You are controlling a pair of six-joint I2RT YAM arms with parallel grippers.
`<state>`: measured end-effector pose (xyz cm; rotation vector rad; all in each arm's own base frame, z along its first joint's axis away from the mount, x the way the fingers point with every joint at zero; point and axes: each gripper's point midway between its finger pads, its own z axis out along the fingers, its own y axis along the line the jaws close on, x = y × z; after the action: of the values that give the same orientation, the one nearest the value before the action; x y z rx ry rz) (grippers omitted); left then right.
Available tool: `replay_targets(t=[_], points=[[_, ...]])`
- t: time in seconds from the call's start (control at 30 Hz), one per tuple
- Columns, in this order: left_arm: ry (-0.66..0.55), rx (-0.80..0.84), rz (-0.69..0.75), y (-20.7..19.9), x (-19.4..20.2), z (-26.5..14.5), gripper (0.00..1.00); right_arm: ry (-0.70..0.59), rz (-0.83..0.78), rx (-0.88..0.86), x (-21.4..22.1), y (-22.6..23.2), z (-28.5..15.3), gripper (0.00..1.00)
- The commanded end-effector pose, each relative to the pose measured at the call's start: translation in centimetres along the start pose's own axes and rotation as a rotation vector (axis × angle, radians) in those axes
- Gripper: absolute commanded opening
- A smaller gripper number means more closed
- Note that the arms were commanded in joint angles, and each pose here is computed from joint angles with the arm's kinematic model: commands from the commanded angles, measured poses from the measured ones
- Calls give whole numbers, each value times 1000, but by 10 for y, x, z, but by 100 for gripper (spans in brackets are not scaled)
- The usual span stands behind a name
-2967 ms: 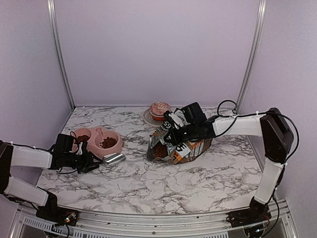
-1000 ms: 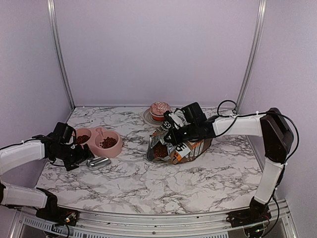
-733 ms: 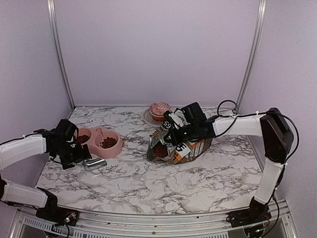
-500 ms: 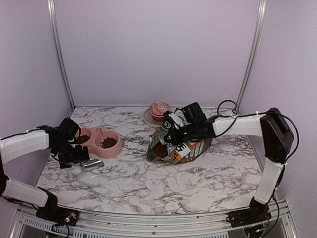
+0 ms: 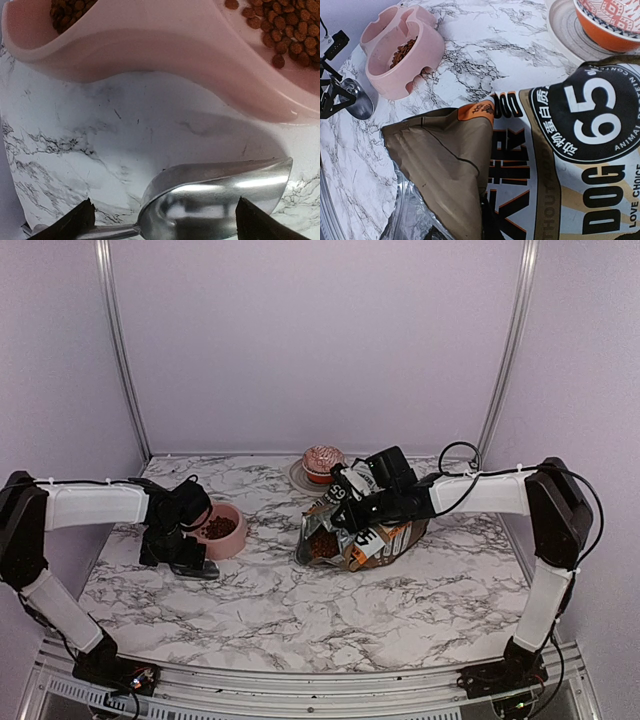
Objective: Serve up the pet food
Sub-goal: Place the spatula at the center of the board.
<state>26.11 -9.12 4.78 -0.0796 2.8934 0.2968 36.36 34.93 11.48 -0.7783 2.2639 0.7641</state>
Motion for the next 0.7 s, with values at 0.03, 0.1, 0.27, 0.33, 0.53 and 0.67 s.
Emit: replay_targets(t=[0.03,0.1,0.27,0.33,0.53,0.67], points=[[8,-312,177,27,-7,-7,99,-45,-22,47,-17,-6,-12,0],[6,-389,217,33,-10,-8,99,-45,-23,49,-17,-6,-13,0],[12,-433,251,36,-12,-11,99,-38,-20,51,-15,-8,-10,0],[-9,-363,215,27,-16,-20,99,-36,-22,52,-16,-7,-11,0],[-141,-83,78,-2,-37,-57,99,-45,-25,53,-17,-7,-13,0],[-174,-29,25,-5,-42,-66,99,-48,-26,54,-17,-6,-14,0]])
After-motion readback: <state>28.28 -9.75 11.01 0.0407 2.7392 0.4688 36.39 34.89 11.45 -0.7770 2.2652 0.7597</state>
